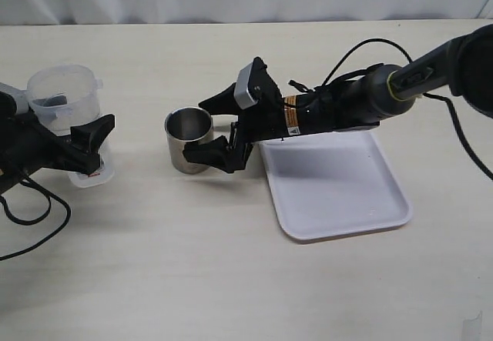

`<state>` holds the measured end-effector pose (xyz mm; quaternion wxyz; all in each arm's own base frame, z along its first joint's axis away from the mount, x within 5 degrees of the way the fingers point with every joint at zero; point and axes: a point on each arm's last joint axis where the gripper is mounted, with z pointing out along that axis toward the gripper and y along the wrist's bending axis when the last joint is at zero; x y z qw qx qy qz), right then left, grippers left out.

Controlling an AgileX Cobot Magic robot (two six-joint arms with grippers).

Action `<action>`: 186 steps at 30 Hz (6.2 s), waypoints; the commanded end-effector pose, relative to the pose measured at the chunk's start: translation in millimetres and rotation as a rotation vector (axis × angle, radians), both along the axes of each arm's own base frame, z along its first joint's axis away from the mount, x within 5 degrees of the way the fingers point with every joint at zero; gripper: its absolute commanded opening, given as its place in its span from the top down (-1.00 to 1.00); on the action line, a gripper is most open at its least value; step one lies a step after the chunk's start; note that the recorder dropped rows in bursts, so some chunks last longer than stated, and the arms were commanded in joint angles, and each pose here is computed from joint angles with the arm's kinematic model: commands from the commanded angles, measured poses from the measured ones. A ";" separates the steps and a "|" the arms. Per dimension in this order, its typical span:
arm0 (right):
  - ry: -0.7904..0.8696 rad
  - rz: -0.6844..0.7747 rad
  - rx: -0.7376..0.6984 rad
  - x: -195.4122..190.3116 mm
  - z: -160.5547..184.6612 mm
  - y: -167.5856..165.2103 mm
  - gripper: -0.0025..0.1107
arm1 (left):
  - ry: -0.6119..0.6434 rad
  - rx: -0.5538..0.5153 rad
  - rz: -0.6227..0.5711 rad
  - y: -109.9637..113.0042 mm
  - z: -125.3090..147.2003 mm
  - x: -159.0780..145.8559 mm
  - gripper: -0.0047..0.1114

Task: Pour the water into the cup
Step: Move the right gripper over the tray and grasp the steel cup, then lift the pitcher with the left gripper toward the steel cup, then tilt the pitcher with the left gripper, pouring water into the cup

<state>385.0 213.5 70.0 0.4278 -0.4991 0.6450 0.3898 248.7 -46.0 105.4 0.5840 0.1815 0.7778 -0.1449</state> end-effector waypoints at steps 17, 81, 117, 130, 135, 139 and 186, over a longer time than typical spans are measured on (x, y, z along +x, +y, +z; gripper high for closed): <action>0.042 0.004 0.077 10.0 -20.8 28.4 -0.79 | -0.006 -0.006 -0.038 -2.9 0.3 -1.0 0.92; -0.036 0.008 -0.059 4.6 -27.0 42.7 0.88 | -0.092 0.016 -0.116 -9.3 12.1 23.6 0.92; -0.049 0.021 0.082 3.8 -14.0 46.4 0.88 | -0.276 0.518 -0.448 -45.1 47.1 99.9 0.92; -0.054 0.043 0.068 2.1 -15.1 46.4 0.88 | -0.508 0.853 -0.547 -46.3 49.1 102.6 0.92; -0.059 0.063 0.059 0.6 -15.9 46.4 0.88 | -0.602 0.893 -0.567 -48.8 53.0 102.1 0.92; -0.063 0.082 0.047 -0.9 -16.9 46.3 0.88 | -0.638 0.931 -0.579 -49.1 53.5 102.0 0.92; -0.068 0.147 0.067 -6.5 -15.3 47.2 0.88 | -0.730 1.059 -0.597 -49.7 54.4 102.8 0.92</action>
